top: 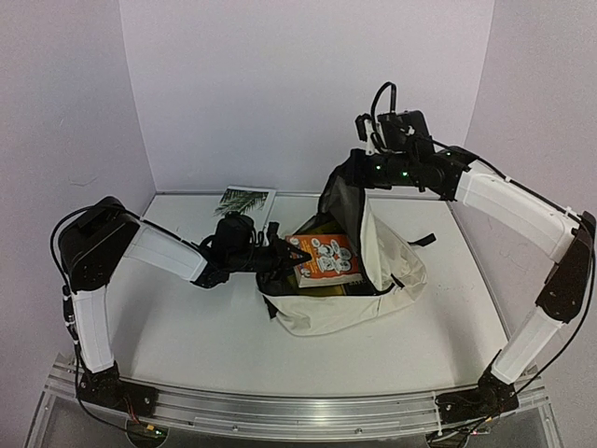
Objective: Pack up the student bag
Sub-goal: Place the book in the student bag.
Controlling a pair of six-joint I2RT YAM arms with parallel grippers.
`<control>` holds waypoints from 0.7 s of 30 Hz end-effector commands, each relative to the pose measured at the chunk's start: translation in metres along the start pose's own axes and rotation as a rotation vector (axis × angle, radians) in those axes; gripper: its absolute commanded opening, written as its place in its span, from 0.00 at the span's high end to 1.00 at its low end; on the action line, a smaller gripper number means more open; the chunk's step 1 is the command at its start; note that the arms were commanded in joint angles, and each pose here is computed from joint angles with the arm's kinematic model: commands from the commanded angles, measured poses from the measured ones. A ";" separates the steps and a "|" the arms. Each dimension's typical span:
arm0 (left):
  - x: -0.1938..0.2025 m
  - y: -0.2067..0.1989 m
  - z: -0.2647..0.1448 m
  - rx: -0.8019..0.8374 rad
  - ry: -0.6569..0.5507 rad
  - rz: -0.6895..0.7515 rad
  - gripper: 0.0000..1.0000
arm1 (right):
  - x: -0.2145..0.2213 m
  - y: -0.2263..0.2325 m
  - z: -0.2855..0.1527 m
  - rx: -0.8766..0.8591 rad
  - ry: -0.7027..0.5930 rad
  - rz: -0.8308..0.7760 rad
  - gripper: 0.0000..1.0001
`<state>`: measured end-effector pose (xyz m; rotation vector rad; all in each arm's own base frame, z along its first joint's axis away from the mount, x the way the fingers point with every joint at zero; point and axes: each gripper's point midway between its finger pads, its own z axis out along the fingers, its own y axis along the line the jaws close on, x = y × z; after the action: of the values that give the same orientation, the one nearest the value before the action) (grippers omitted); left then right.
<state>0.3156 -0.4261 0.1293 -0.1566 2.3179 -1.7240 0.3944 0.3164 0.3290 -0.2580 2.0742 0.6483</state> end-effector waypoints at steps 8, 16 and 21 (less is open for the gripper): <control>-0.005 -0.020 0.022 -0.080 -0.029 0.173 0.64 | -0.080 0.046 -0.048 -0.100 -0.326 0.049 1.00; -0.010 -0.002 -0.016 -0.340 -0.066 0.293 0.21 | -0.072 0.039 -0.051 -0.076 -0.320 0.044 1.00; -0.002 0.000 -0.017 -0.349 -0.046 0.291 0.23 | -0.069 0.039 -0.047 -0.078 -0.310 0.041 1.00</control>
<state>0.3151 -0.4093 0.1175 0.0282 2.4645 -1.2001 0.3920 0.3237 0.3297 -0.2059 2.0303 0.6144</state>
